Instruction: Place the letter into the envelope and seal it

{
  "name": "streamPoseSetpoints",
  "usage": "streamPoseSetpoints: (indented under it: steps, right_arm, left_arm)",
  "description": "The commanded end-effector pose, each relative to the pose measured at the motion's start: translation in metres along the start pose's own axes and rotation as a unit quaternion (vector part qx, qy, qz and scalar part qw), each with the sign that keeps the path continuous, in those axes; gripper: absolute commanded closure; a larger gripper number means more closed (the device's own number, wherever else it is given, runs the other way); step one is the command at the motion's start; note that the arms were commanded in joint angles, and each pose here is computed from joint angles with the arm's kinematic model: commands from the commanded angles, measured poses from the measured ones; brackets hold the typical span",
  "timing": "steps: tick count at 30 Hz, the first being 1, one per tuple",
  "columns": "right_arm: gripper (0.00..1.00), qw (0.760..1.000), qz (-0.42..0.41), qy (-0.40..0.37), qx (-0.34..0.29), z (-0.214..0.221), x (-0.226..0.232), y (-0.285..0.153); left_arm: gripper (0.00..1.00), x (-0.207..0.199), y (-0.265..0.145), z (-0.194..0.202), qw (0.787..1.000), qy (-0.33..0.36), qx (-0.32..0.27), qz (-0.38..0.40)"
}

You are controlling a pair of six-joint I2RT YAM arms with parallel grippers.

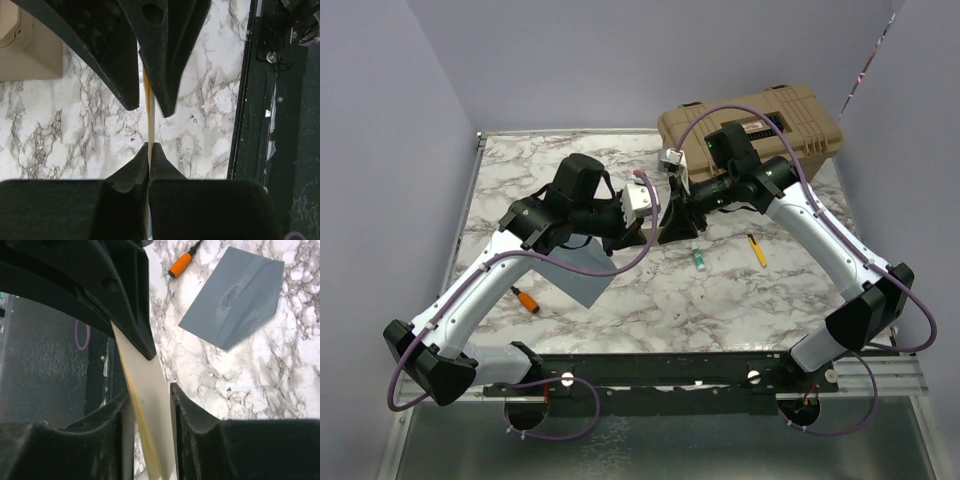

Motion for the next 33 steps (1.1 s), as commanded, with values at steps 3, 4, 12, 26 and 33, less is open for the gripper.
streamPoseSetpoints:
  steps: [3,4,12,26,33]
  right_arm:
    - [0.98,1.000,0.013,0.001,-0.002,-0.005,0.003,-0.002]
    - [1.00,1.000,0.017,-0.001,-0.006,-0.006,0.004,-0.003]
    - [1.00,0.997,0.066,0.036,-0.024,0.000,-0.008,0.004]
    - [1.00,0.926,0.121,0.318,-0.160,0.009,-0.084,0.134]
    - [1.00,0.920,0.129,0.342,-0.143,0.024,-0.131,0.196]
  left_arm:
    - [1.00,0.000,-0.013,-0.015,0.999,0.013,-0.024,-0.020]
    - [1.00,0.002,-0.015,-0.018,0.999,-0.001,-0.026,-0.035]
    - [0.02,0.011,-0.045,-0.034,0.966,-0.080,-0.068,-0.237]
    - [0.43,-0.014,-0.027,0.058,0.721,-0.486,-0.126,-0.477]
    - [0.59,-0.030,-0.010,0.115,0.646,-0.555,-0.036,-0.523]
Point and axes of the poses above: each gripper's point midway between its finger pads, its own y axis out along the fingers, its own x axis along the line the jaws close on, z = x × y, the point moved 10 cm from there along -y, back along the fingers, and after that the axes turned 9 degrees about y, right-handed, at the moved point
